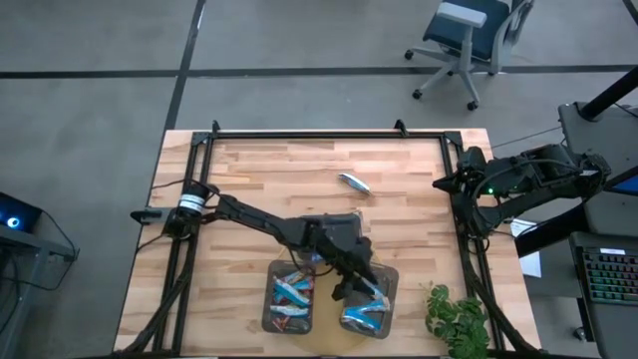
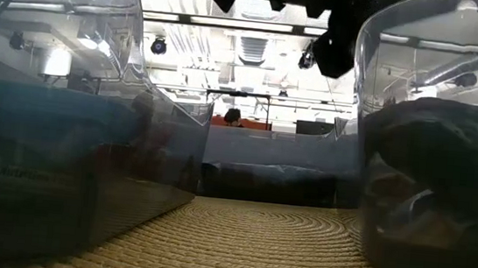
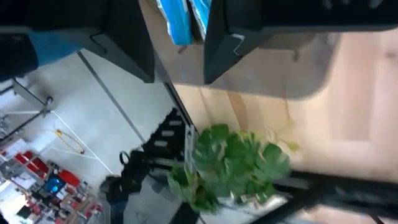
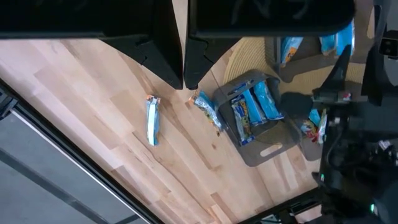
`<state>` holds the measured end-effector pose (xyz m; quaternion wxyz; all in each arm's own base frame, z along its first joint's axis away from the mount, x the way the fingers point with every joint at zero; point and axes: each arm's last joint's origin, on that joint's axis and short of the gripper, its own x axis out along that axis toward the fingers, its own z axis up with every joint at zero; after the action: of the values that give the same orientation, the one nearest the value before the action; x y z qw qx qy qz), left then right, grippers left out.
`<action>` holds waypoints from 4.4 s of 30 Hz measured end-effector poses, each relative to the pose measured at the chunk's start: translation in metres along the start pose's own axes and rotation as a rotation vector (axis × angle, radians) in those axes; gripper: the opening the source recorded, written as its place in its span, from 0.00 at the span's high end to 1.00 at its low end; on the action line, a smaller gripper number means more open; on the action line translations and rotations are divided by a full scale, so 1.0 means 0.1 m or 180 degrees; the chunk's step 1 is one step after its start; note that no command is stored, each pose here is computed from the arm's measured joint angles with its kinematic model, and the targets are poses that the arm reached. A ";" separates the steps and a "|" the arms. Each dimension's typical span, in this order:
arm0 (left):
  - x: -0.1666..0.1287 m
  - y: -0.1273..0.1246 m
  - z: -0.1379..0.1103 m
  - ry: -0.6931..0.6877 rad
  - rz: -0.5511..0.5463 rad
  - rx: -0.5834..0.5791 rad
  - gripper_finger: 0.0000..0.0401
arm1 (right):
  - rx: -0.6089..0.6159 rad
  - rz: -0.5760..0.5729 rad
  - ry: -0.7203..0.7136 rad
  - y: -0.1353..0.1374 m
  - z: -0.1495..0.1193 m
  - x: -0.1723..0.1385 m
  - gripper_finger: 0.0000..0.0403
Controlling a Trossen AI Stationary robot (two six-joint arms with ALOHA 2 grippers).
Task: Pick and place Granola Bars by type
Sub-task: Put the top yellow granola bar into the bottom right black bin
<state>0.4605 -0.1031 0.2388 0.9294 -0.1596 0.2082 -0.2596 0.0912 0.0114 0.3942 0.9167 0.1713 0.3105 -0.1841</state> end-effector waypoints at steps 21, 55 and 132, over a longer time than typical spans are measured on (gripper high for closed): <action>-1.21 -0.11 0.78 -0.0231 0.0631 0.0573 1.00 | -0.0015 -0.0011 0.0018 0.00 -0.01 0.00 0.98; -3.05 -0.21 0.57 -0.0793 0.2201 0.0306 1.00 | -0.0124 -0.0554 -0.0186 0.14 0.10 0.23 0.98; -3.35 -0.40 0.06 -0.1125 0.2642 0.0128 1.00 | -0.0079 -0.0333 0.0749 -0.48 0.97 2.01 0.41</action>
<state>0.1854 0.0491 0.3619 0.9790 -0.0864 0.0876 0.1624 0.2673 -0.1182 0.3304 0.8651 0.1639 0.4267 -0.2064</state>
